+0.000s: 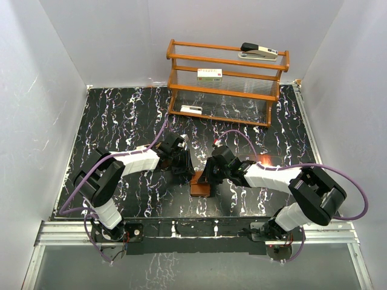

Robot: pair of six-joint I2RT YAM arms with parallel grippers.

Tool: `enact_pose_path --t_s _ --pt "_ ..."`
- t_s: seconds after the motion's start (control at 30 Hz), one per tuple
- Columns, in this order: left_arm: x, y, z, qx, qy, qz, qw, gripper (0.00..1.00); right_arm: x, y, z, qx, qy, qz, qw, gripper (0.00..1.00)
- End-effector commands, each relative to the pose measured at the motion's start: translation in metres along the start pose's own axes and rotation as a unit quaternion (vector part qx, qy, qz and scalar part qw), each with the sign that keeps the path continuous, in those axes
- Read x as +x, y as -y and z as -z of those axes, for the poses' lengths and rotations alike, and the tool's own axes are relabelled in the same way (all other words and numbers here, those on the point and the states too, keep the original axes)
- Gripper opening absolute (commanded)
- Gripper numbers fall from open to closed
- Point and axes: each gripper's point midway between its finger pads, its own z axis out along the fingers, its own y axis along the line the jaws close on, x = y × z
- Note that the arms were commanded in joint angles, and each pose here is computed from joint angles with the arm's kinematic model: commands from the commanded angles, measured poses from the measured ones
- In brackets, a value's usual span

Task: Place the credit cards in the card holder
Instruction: Close the card holder at the center of the board.

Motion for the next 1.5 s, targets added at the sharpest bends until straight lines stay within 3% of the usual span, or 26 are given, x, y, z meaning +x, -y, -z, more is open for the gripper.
enact_pose_path --t_s 0.0,0.67,1.03,1.33,1.47 --pt "0.017 -0.015 0.0 -0.024 -0.024 0.003 0.999 0.2 -0.009 -0.009 0.003 -0.013 0.017 0.0 1.0 0.0" --pt "0.013 -0.009 0.001 -0.017 -0.024 0.004 1.0 0.22 0.003 0.009 -0.005 0.017 -0.004 -0.009 1.0 0.0" --pt "0.0 0.019 0.032 0.021 0.006 -0.002 1.0 0.26 0.005 0.014 -0.009 0.028 -0.006 -0.014 0.999 0.0" --pt "0.022 0.037 0.036 0.062 -0.027 -0.02 0.998 0.01 0.004 0.015 -0.007 0.032 -0.003 -0.016 0.999 0.0" --pt "0.032 0.037 0.03 0.068 -0.046 -0.023 0.996 0.0 0.005 0.016 -0.008 0.034 -0.004 -0.018 0.999 0.0"
